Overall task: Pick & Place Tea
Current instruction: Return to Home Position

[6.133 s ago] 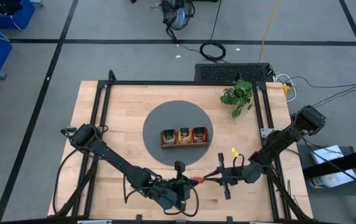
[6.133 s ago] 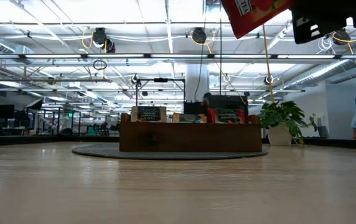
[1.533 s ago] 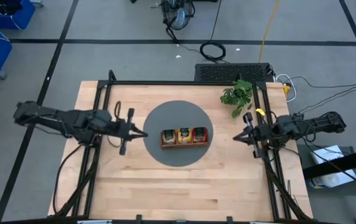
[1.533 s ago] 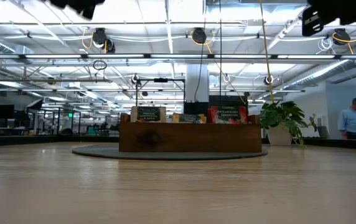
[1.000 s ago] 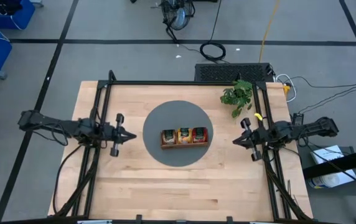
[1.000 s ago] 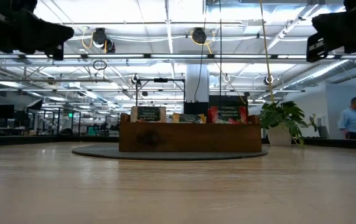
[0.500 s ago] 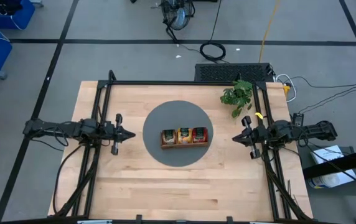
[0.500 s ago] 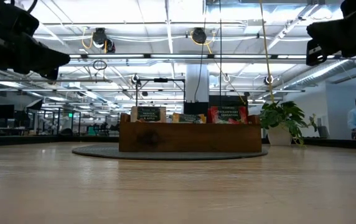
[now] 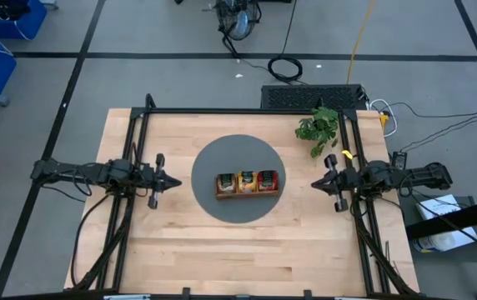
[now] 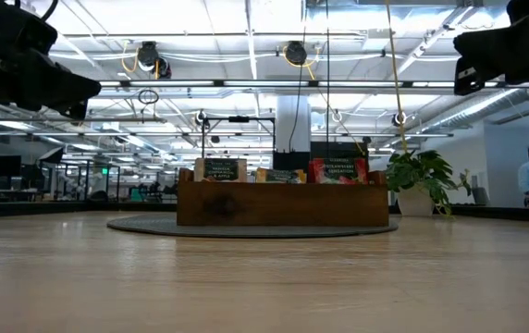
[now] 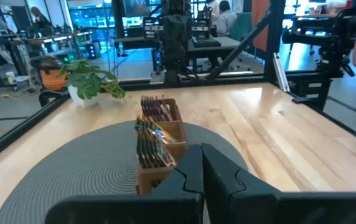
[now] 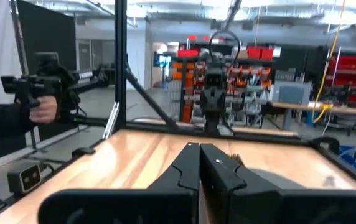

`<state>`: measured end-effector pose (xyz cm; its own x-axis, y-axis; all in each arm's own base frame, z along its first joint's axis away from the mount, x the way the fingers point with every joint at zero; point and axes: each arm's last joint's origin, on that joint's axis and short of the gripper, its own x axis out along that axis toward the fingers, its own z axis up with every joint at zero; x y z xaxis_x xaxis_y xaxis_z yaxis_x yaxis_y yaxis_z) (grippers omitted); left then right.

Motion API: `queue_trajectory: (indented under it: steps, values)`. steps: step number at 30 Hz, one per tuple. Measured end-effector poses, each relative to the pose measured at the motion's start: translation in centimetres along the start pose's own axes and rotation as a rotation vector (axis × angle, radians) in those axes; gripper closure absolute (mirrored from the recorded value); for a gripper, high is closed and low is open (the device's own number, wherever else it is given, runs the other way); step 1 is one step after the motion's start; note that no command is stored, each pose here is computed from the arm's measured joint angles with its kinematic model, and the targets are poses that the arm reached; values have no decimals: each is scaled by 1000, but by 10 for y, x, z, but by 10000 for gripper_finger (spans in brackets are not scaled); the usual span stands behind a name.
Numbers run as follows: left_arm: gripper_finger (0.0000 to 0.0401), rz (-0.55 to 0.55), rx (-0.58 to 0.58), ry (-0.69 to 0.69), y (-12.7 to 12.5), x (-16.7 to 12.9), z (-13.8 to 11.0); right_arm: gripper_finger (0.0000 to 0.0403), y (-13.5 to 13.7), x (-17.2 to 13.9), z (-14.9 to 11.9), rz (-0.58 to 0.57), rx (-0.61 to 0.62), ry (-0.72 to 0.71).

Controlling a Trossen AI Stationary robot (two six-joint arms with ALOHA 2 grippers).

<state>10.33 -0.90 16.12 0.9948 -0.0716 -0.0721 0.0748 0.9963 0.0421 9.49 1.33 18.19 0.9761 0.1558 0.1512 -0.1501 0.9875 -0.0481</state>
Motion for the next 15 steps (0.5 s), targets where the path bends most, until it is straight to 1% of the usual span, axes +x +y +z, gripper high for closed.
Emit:
queue_trajectory:
  steps: [6, 15]
  values:
    - [399, -4, 4, 9, 0, 0, -1, 403, 0, 0, 2, -1, 5, -17]
    - [361, 27, 2, -10, 1, 0, 1, 403, 0, 0, 2, -2, 4, -23]
